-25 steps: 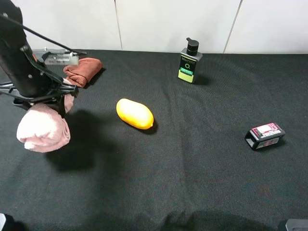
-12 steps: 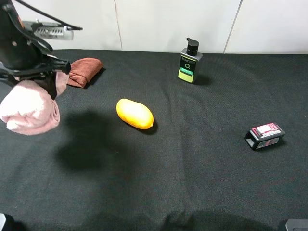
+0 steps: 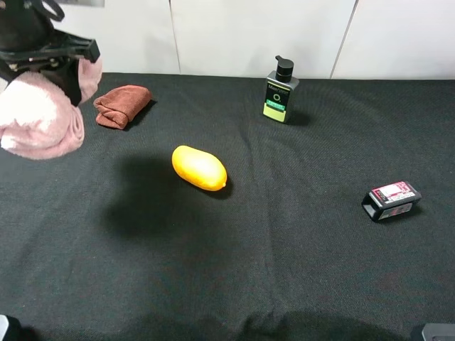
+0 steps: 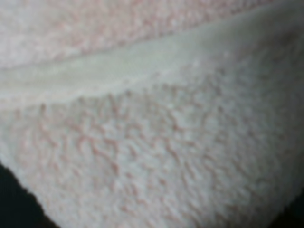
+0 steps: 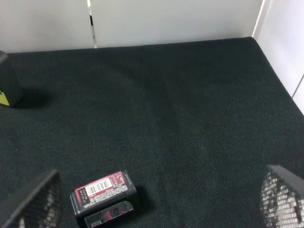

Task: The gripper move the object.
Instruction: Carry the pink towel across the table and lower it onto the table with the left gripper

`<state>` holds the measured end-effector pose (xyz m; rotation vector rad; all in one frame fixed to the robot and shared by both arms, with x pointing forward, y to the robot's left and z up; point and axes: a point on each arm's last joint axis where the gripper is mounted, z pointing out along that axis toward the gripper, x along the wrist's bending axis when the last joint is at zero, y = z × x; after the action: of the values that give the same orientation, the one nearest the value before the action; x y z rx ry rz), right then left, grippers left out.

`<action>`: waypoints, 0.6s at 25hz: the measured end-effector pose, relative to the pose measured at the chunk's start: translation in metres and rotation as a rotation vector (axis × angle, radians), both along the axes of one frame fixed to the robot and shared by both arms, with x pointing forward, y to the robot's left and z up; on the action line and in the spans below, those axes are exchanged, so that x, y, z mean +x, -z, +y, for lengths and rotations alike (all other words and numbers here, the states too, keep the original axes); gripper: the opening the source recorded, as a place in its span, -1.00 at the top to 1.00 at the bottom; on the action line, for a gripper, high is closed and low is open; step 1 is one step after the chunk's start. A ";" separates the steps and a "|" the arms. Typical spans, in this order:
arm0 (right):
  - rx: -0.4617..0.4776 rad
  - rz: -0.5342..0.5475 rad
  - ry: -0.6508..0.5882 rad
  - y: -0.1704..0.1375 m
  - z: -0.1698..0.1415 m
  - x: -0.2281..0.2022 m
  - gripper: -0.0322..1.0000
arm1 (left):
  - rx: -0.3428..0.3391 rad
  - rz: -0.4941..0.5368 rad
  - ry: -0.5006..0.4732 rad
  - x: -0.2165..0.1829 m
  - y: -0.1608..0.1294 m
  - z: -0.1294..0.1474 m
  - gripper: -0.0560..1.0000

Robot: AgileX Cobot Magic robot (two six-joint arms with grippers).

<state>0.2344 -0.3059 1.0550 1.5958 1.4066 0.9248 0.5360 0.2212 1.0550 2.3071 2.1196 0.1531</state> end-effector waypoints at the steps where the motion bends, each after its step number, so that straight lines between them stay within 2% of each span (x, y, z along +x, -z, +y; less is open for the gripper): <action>1: 0.000 0.000 0.000 0.000 0.000 0.000 -0.29 | -0.006 -0.012 0.001 0.002 -0.003 -0.001 -0.11; 8: 0.000 0.000 0.000 0.000 0.000 0.000 -0.29 | -0.025 -0.067 0.003 0.008 -0.018 -0.003 -0.11; 15: 0.000 0.000 0.000 0.000 0.000 0.000 -0.29 | -0.023 -0.060 0.001 0.013 -0.015 -0.004 -0.11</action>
<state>0.2344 -0.3059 1.0550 1.5958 1.4066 0.9248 0.5490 0.2168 1.0704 2.2615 2.0806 0.1942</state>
